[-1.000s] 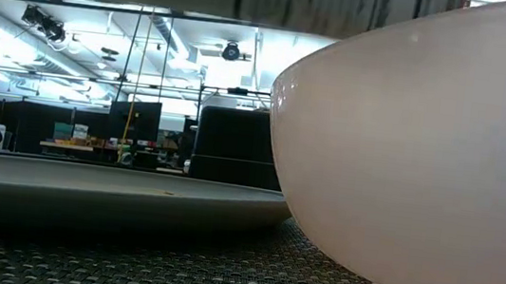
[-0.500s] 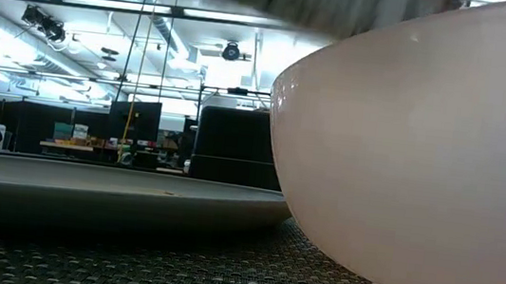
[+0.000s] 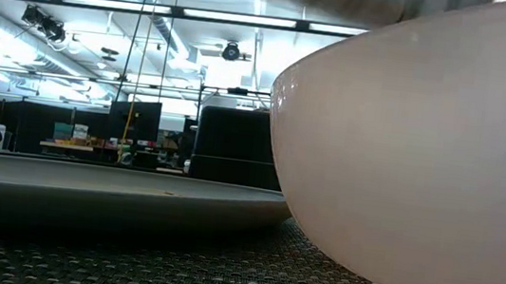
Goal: Arrange a breakfast setting
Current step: Pour the cereal from the cereal box into the orange bowl
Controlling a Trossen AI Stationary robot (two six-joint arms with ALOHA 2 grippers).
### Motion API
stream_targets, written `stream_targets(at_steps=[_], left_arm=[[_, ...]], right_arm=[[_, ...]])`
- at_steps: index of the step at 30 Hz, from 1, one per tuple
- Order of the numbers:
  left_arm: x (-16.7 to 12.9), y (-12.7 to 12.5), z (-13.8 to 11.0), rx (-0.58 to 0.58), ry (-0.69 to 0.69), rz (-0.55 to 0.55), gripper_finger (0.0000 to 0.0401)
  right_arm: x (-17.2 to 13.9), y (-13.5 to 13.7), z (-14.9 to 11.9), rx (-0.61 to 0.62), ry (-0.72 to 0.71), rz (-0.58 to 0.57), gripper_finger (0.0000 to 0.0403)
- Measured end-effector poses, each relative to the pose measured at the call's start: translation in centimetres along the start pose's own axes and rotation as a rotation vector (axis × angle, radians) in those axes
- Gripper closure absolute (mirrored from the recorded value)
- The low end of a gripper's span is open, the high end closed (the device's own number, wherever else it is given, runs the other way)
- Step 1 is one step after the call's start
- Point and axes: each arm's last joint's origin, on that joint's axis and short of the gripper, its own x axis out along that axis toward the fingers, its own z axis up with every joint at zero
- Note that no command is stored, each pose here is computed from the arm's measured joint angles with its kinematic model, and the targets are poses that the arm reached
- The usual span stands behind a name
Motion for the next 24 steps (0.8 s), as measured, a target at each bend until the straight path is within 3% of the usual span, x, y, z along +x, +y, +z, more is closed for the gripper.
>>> stream_targets(at_steps=[24], left_arm=[[0.35,-0.10,0.80,0.017,-0.006,-0.019,0.0220]], right_arm=[[0.00,0.00,0.08,-0.014,-0.011,-0.006,0.0300]])
